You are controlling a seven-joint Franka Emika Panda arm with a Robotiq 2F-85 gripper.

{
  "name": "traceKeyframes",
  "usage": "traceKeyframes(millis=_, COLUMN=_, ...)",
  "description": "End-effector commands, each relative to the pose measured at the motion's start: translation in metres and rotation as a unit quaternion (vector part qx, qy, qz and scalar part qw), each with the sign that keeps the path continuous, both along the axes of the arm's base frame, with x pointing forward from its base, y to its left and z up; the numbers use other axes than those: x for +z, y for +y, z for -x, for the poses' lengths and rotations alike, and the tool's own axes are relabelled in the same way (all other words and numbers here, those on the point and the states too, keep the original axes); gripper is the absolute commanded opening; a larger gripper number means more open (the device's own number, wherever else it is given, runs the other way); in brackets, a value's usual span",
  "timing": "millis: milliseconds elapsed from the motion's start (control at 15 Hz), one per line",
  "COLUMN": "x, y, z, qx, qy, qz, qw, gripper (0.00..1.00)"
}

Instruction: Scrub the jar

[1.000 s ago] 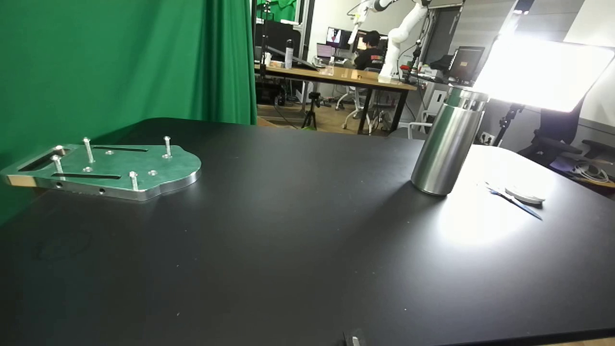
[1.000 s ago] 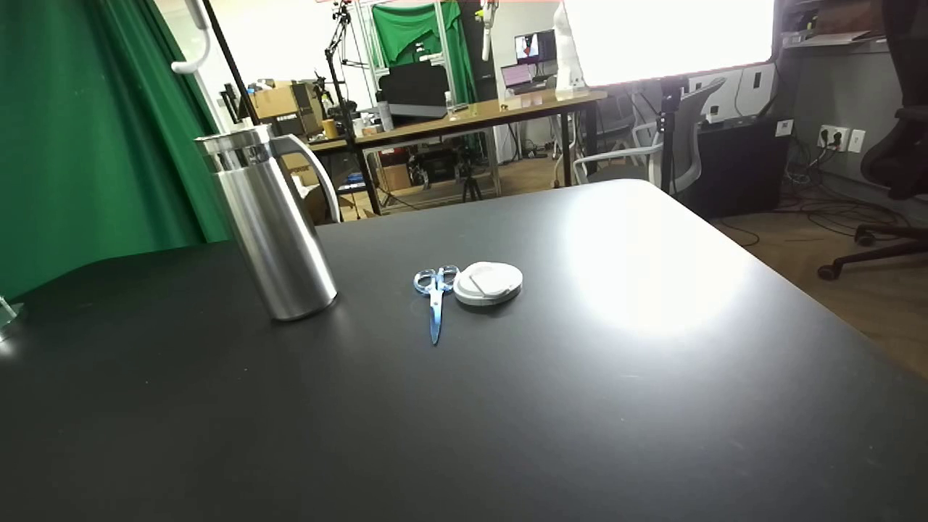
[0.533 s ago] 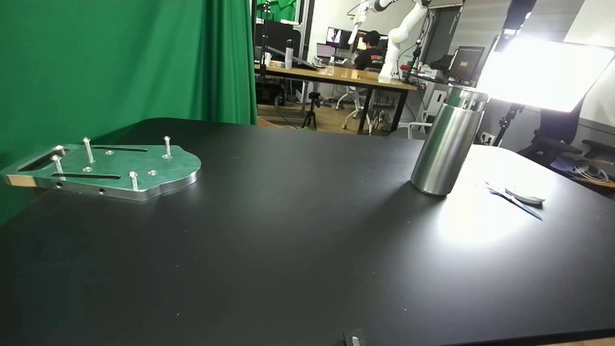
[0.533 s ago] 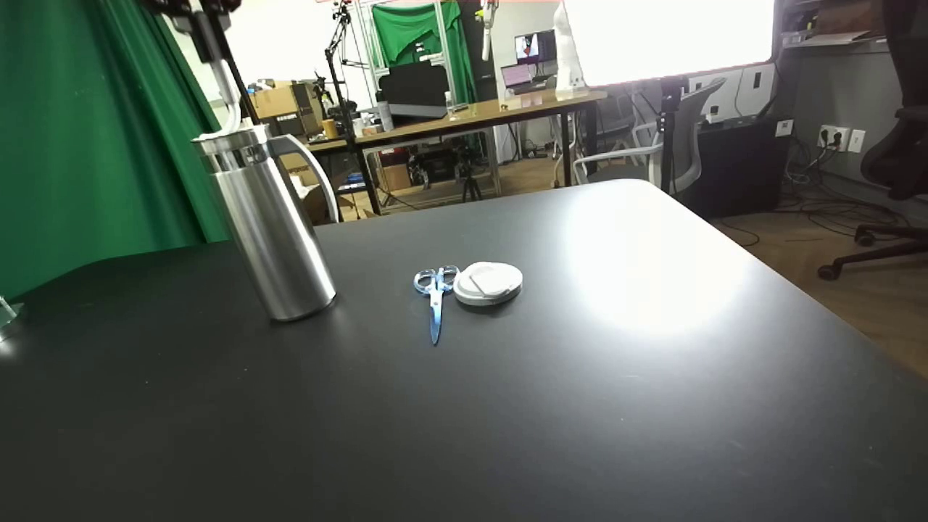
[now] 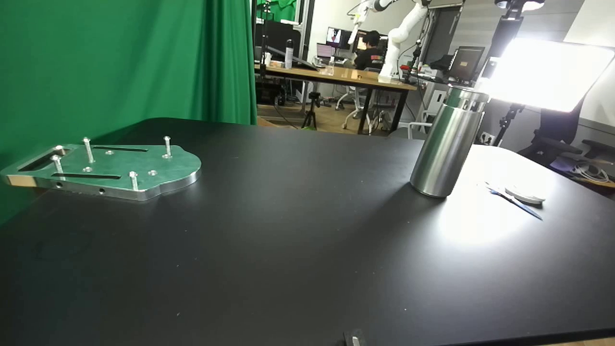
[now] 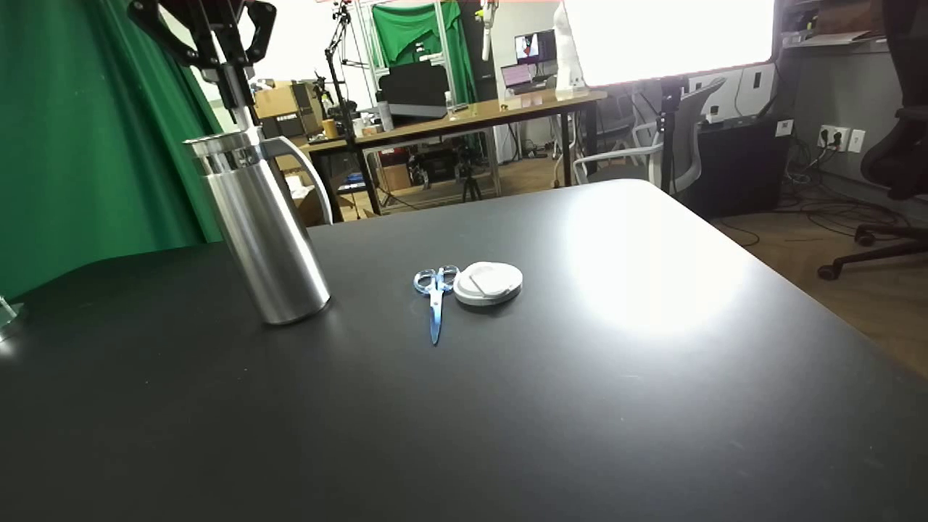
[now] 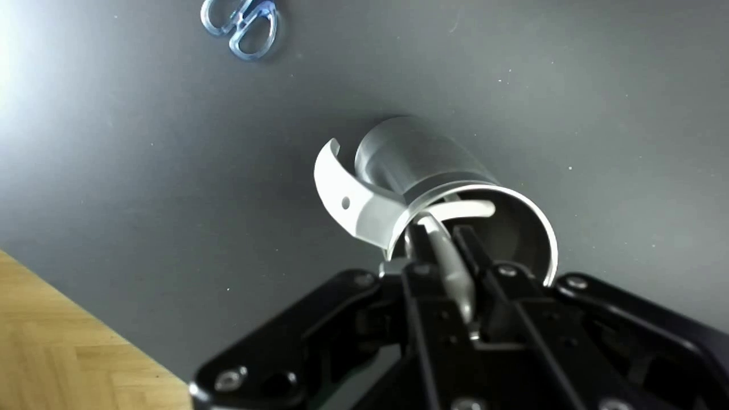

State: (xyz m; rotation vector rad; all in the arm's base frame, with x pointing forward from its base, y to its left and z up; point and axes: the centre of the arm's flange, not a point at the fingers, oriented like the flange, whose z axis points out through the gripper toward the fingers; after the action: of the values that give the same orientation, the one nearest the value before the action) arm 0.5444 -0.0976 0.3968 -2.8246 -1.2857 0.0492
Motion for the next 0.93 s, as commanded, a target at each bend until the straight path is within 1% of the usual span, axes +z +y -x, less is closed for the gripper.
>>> traceKeyframes(millis=0, x=-0.004, y=0.003, z=-0.005, qx=-0.008, qy=0.009, qz=-0.003, qw=0.9999, gripper=0.40)
traceKeyframes(millis=67, x=-0.003, y=0.003, z=-0.003, qx=-0.006, qy=0.010, qz=-0.002, qw=0.9999, gripper=0.40)
traceKeyframes(millis=200, x=-0.003, y=0.005, z=-0.001, qx=0.000, qy=0.014, qz=0.003, qw=0.9999, gripper=0.53)
traceKeyframes(millis=267, x=-0.005, y=0.008, z=0.000, qx=0.005, qy=0.016, qz=0.009, qw=0.9998, gripper=0.61)
traceKeyframes(millis=400, x=-0.010, y=0.014, z=0.001, qx=0.004, qy=0.030, qz=0.012, qw=0.9995, gripper=0.73)
traceKeyframes(millis=467, x=-0.010, y=0.008, z=0.000, qx=0.010, qy=0.018, qz=0.003, qw=0.9998, gripper=0.56)
traceKeyframes(millis=667, x=-0.013, y=0.013, z=0.002, qx=0.015, qy=0.025, qz=0.005, qw=0.9996, gripper=0.73)
traceKeyframes(millis=867, x=-0.013, y=0.013, z=0.002, qx=0.015, qy=0.026, qz=0.005, qw=0.9995, gripper=0.73)
